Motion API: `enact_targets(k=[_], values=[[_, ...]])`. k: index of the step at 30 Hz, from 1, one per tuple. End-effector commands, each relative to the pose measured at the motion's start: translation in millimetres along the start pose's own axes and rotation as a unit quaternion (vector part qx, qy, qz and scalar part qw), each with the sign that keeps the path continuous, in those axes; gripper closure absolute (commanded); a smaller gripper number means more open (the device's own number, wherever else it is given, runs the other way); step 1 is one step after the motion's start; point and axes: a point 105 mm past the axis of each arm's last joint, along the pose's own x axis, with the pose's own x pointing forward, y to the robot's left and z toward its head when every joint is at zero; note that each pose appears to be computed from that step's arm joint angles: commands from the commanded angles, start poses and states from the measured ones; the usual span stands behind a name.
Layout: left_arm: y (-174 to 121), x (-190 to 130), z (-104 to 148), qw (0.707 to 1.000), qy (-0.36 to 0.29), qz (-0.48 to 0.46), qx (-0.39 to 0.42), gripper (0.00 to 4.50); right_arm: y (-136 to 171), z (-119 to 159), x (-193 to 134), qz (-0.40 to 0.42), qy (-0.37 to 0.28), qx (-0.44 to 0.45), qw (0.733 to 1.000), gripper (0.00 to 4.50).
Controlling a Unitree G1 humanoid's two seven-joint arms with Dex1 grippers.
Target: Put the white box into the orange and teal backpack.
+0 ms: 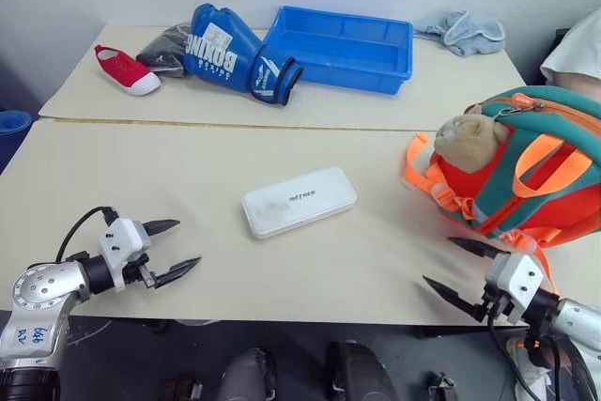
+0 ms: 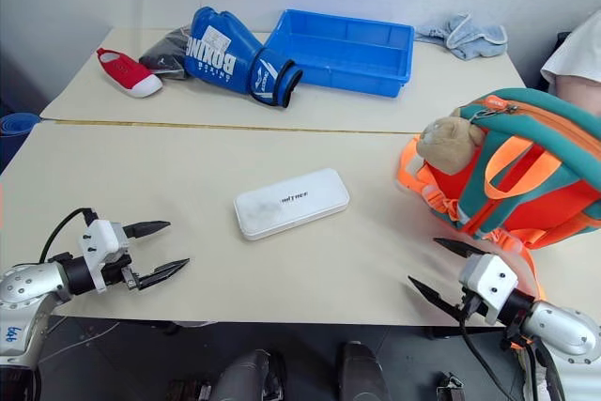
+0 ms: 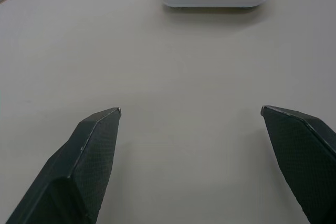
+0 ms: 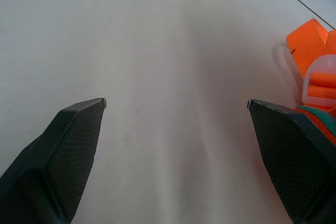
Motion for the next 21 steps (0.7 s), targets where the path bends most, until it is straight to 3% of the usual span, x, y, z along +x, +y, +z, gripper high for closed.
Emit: enact_targets(k=[1,6,9,15,19,20,21], values=[[1.7,-1.2,9.7,1.000,-0.019,0.005,0.004,0.00,-2.6,10.4,2.9,-0.007,-0.024,-0.001,1.000,0.07],[0.2,1.7,33.1,0.998,-0.057,-0.003,-0.023,0.00,5.8,26.3,18.3,0.048,-0.014,-0.028,0.998,0.07],[4.0,8.9,39.6,0.997,-0.060,0.035,-0.029,0.39,5.4,46.8,43.4,0.050,-0.006,-0.056,0.997,0.66],[0.0,39.1,50.1,0.995,-0.055,0.068,-0.055,2.15,-15.4,79.4,87.8,0.000,0.007,-0.050,0.999,2.75],[-3.1,48.8,52.4,0.994,-0.048,0.069,-0.066,3.43,-28.3,85.4,104.3,-0.029,0.033,-0.046,0.998,4.18],[-2.9,49.3,54.6,0.994,-0.049,0.068,-0.067,3.76,-32.6,84.0,105.6,-0.041,0.050,-0.044,0.997,4.50],[-4.6,50.2,53.4,0.994,-0.043,0.065,-0.080,4.06,-38.2,83.8,107.6,-0.058,0.056,-0.048,0.996,4.50]])
